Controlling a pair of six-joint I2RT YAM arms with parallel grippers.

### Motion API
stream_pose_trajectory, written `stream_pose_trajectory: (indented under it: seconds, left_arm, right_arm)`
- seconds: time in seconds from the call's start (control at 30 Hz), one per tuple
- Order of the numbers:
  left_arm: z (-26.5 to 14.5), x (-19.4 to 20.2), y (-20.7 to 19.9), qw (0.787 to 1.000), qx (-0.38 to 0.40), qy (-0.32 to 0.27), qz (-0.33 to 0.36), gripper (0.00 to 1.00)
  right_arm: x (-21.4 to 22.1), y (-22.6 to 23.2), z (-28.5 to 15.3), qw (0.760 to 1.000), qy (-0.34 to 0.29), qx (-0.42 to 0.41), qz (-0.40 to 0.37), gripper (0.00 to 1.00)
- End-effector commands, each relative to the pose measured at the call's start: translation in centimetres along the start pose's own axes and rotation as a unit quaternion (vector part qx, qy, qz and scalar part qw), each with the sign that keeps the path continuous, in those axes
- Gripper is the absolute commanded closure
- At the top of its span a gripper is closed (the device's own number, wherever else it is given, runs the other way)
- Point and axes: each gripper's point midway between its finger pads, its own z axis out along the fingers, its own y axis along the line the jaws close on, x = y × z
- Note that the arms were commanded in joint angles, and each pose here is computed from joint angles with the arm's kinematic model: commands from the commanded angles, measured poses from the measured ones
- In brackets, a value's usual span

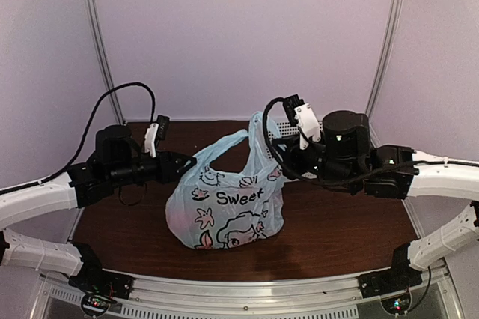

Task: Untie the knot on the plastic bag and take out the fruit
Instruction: Untie the bag handles from the takeout bag.

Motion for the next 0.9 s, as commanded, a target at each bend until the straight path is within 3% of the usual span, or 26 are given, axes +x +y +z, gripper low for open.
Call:
stream_pose_trajectory:
  seconds: [0.0,0.13,0.27,0.57,0.87]
  left_arm:
    - [-1.0,1.5,-0.2,0.999,0.006,0.035,0.038,0.5]
    - [-2.2,-0.6,-2.3,0.995,0.033,0.028,0.092,0.22]
    - [-2.1,-2.5,-4.9,0.988,0.075,0.043,0.128,0.11]
    - [2.0,-5.8,-9.6,0.976,0.1,0.046,0.19,0.03]
    - [7.5,-4.1,-9.6,0.97,0.062,0.105,0.209,0.03]
  right_arm:
    - [2.3,0.7,0.3,0.999,0.021,-0.029,0.005,1.0]
    - [3.2,0.4,0.2,0.999,0.028,-0.027,0.009,1.0]
    - [3.0,-0.1,0.0,1.0,0.02,-0.018,0.013,1.0]
    - [2.5,-1.0,-0.3,1.0,0.009,0.004,0.017,1.0]
    - [2.6,-1.5,-0.7,1.0,0.006,0.009,0.022,1.0]
